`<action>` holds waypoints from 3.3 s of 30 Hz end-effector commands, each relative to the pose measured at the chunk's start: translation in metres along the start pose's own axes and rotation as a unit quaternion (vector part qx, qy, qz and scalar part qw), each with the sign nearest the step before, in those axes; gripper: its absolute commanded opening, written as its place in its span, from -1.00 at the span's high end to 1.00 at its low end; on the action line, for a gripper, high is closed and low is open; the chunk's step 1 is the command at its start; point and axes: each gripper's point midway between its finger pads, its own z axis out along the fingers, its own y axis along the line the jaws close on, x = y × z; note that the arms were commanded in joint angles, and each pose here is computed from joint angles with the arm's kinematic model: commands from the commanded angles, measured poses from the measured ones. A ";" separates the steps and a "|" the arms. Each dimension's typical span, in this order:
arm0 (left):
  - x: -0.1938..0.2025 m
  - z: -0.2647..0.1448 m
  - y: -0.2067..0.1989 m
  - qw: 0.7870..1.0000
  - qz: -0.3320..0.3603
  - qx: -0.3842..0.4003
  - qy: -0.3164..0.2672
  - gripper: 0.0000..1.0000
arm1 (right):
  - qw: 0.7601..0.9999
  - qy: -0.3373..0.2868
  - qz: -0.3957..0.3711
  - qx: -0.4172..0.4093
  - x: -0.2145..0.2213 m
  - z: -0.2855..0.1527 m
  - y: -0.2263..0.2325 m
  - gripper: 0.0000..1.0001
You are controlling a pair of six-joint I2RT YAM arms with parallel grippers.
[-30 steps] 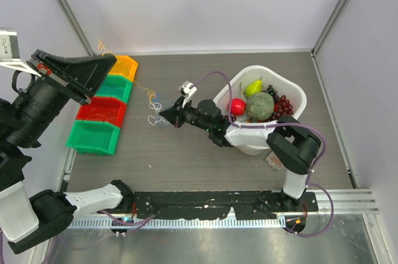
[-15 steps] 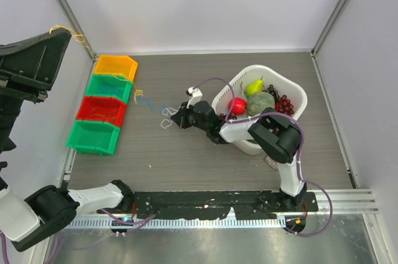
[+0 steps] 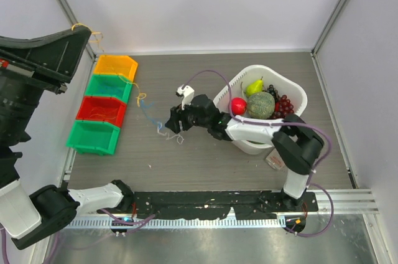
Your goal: Untangle the cables
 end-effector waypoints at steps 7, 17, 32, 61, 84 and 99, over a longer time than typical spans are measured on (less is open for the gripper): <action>0.037 0.012 0.014 0.999 -0.006 -0.013 0.032 1.00 | 0.979 -0.040 -0.112 -0.167 -0.070 -0.084 0.095 -0.34; 0.053 0.017 0.020 0.998 -0.012 -0.022 0.053 1.00 | 0.926 -0.155 -0.049 -0.340 -0.101 -0.124 0.163 -0.42; 0.052 0.018 0.018 0.999 -0.010 -0.017 0.051 1.00 | 0.935 -0.188 -0.060 -0.296 -0.118 -0.122 0.150 -0.43; 0.043 0.022 0.016 0.999 -0.009 -0.018 0.040 1.00 | 0.977 -0.117 0.034 -0.172 -0.044 -0.025 0.080 0.99; 0.060 0.020 0.023 0.998 -0.016 -0.027 0.054 1.00 | 0.996 -0.035 0.021 -0.081 -0.072 -0.061 0.050 -0.14; 0.106 0.014 0.051 0.992 -0.017 -0.074 0.101 1.00 | 0.972 -0.120 0.085 -0.182 -0.129 -0.148 0.082 -0.14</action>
